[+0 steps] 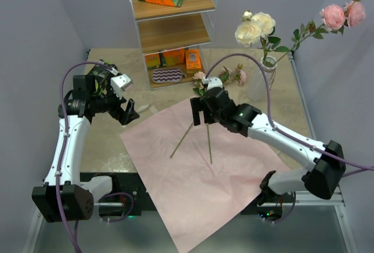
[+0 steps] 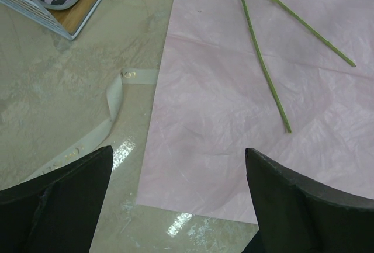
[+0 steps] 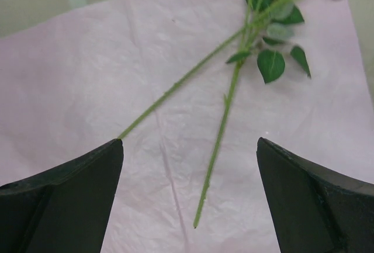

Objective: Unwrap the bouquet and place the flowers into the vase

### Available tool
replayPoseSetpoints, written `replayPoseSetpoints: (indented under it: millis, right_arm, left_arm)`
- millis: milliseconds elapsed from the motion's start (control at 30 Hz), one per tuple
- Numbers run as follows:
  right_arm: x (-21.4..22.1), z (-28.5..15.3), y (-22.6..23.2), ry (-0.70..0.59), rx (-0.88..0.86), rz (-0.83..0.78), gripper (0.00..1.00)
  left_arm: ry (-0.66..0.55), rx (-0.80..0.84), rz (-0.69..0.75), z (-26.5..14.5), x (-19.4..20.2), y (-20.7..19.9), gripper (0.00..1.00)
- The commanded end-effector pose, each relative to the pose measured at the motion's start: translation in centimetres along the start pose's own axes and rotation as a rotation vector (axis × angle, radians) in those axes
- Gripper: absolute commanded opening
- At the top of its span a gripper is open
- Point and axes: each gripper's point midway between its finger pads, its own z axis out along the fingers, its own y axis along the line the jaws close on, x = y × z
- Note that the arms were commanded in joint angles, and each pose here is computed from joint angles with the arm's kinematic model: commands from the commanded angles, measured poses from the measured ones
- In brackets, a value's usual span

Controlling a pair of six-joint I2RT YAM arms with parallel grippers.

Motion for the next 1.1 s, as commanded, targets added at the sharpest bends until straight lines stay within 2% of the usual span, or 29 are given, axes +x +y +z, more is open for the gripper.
replayPoseSetpoints:
  millis: [0, 100, 200, 233, 267, 400, 700, 1067]
  right_arm:
    - [2.8, 3.3, -1.1, -0.046, 0.127, 0.301, 0.99]
    - [3.2, 4.9, 0.3, -0.069, 0.037, 0.401, 0.99]
    - [3.2, 6.5, -0.4, -0.090, 0.090, 0.419, 0.79]
    - [3.2, 6.9, -0.7, -0.080, 0.127, 0.421, 0.67]
    - [2.4, 8.0, -0.1, -0.068, 0.151, 0.440, 0.65]
    - [3.8, 10.6, 0.7, 0.043, 0.209, 0.424, 0.68]
    - [5.8, 13.2, 0.1, 0.099, 0.341, 0.515, 0.67]
    - [6.5, 15.4, -1.4, 0.072, 0.451, 0.546, 0.68]
  left_arm:
    - [-0.013, -0.024, 0.041, 0.1, 0.1, 0.7, 0.99]
    - [-0.010, -0.022, 0.045, 0.1, 0.3, 0.6, 0.99]
    - [-0.009, -0.032, 0.056, -0.1, 0.3, 0.7, 0.99]
    - [-0.008, -0.032, 0.060, -0.1, 0.3, 0.6, 0.99]
    - [-0.008, -0.032, 0.063, -0.1, 0.3, 0.6, 0.99]
    - [-0.004, -0.036, 0.077, -0.2, 0.6, 0.5, 0.99]
    - [0.012, -0.024, 0.088, 0.0, 1.3, 0.4, 0.99]
    - [0.017, -0.016, 0.098, 0.1, 1.3, 0.4, 0.99]
